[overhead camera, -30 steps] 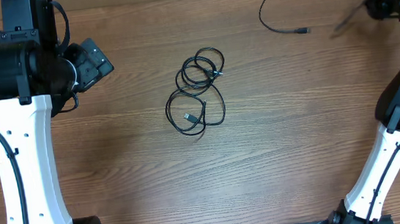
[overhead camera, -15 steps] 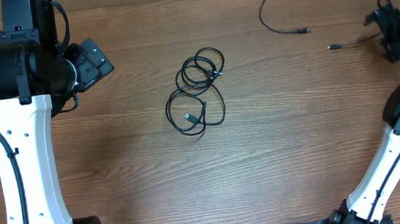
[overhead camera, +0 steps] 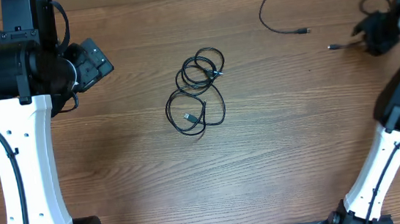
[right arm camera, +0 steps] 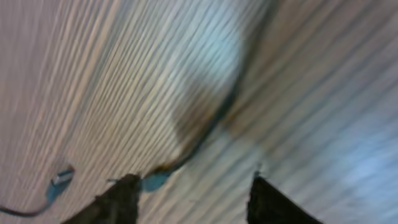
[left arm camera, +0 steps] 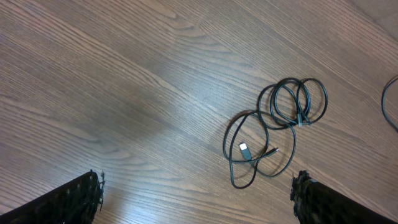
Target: Untangle cables
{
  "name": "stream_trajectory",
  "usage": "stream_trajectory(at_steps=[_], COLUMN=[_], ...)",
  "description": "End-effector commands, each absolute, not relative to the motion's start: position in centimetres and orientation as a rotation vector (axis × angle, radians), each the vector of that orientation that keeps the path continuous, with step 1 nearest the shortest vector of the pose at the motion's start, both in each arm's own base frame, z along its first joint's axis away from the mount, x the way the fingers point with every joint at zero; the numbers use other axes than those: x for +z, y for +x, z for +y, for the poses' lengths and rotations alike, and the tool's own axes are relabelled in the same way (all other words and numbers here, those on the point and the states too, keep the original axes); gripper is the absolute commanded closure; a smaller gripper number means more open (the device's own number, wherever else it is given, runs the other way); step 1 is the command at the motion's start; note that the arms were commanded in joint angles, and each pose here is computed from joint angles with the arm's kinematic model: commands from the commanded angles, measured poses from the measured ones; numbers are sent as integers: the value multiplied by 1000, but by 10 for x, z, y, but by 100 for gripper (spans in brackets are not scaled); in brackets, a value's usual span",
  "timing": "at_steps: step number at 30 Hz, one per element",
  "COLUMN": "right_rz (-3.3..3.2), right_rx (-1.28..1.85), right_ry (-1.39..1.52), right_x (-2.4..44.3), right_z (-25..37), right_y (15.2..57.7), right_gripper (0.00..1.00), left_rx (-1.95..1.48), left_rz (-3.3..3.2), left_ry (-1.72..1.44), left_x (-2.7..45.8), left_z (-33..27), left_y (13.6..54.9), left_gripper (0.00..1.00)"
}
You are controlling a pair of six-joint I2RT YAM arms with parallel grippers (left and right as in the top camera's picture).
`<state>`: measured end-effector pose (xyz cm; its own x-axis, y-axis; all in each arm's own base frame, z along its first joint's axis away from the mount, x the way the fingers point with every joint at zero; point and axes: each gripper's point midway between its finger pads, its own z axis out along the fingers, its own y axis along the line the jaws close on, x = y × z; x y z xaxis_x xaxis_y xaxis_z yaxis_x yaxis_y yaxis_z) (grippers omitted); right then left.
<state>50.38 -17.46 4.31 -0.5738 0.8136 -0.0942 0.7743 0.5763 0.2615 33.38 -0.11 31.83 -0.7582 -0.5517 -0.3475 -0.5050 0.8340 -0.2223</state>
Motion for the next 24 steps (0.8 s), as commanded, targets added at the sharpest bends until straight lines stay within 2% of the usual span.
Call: stream_trajectory(at_steps=[1, 9, 24], right_rz=[2667, 2668, 2677], right_rx=[218, 115, 68], right_ry=[1268, 1356, 1401], right_x=[35, 17, 3], right_z=[-150, -127, -129], right_y=[505, 500, 490], right_gripper=[53, 83, 96], left_rx=[-157, -157, -157], left_rz=[2620, 2620, 2620], left_ry=[-779, -779, -778], left_x=[316, 316, 316], left_z=[-1, -1, -1], left_y=[336, 336, 336], left_gripper=[0, 0, 0])
